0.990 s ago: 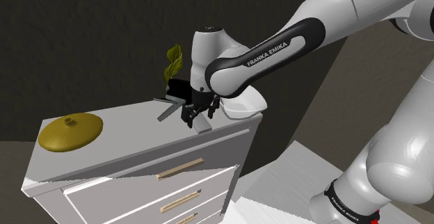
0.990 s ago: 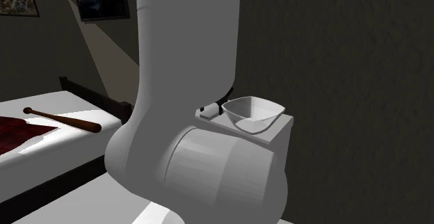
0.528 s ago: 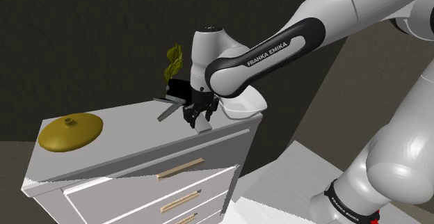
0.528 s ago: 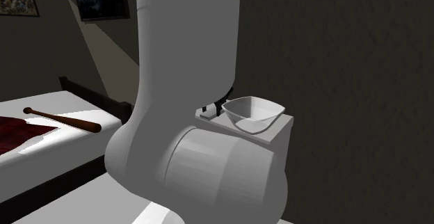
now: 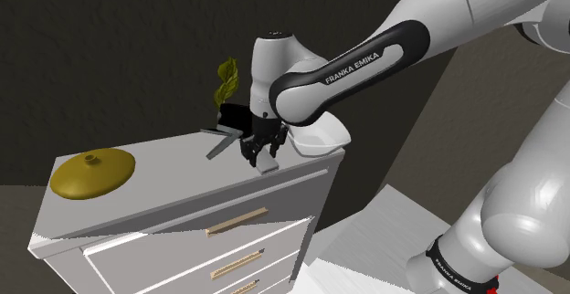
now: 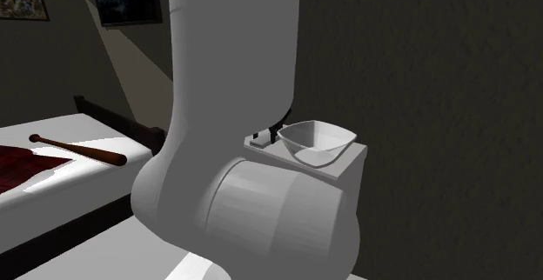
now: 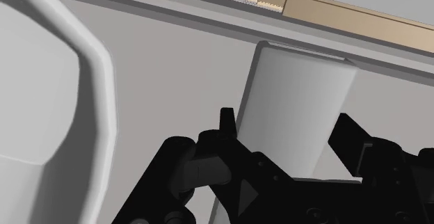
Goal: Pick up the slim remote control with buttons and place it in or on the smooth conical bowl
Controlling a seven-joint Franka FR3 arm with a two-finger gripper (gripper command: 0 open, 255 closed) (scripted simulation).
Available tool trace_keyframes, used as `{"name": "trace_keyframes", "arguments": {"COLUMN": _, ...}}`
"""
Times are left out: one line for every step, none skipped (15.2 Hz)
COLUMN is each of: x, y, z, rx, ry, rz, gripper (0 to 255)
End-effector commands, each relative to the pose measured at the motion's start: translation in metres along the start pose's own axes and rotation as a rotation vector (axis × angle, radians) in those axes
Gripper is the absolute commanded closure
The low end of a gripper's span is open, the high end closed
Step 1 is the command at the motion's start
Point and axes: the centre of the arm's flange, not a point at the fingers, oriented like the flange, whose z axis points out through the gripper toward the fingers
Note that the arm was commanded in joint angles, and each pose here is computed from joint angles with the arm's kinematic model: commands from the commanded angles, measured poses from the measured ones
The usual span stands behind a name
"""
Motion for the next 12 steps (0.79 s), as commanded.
{"name": "trace_keyframes", "arguments": {"x": 0.000, "y": 0.001, "z": -0.010, "rx": 0.000, "ry": 0.001, "rz": -0.001, "gripper": 255}}
{"name": "trace_keyframes", "arguments": {"x": 0.000, "y": 0.001, "z": -0.015, "rx": 0.000, "ry": 0.001, "rz": -0.001, "gripper": 255}}
{"name": "trace_keyframes", "arguments": {"x": 0.000, "y": 0.001, "z": -0.020, "rx": 0.000, "ry": 0.001, "rz": -0.001, "gripper": 255}}
{"name": "trace_keyframes", "arguments": {"x": 0.001, "y": 0.001, "z": -0.025, "rx": 0.000, "ry": 0.001, "rz": -0.001, "gripper": 255}}
{"name": "trace_keyframes", "arguments": {"x": 0.001, "y": 0.001, "z": -0.031, "rx": 0.000, "ry": 0.001, "rz": -0.001, "gripper": 255}}
{"name": "trace_keyframes", "arguments": {"x": 0.001, "y": 0.001, "z": -0.036, "rx": 0.000, "ry": 0.001, "rz": -0.001, "gripper": 255}}
{"name": "trace_keyframes", "arguments": {"x": 0.001, "y": 0.002, "z": -0.041, "rx": 0.000, "ry": 0.001, "rz": -0.001, "gripper": 255}}
{"name": "trace_keyframes", "arguments": {"x": 0.001, "y": 0.002, "z": -0.047, "rx": 0.000, "ry": 0.001, "rz": -0.001, "gripper": 255}}
{"name": "trace_keyframes", "arguments": {"x": 0.001, "y": 0.002, "z": -0.052, "rx": 0.000, "ry": 0.001, "rz": -0.001, "gripper": 255}}
{"name": "trace_keyframes", "arguments": {"x": 0.001, "y": 0.002, "z": -0.057, "rx": 0.000, "ry": 0.001, "rz": -0.001, "gripper": 255}}
{"name": "trace_keyframes", "arguments": {"x": 0.002, "y": 0.002, "z": -0.062, "rx": 0.000, "ry": 0.001, "rz": -0.001, "gripper": 255}}
{"name": "trace_keyframes", "arguments": {"x": 0.002, "y": 0.002, "z": -0.068, "rx": 0.000, "ry": 0.001, "rz": -0.001, "gripper": 255}}
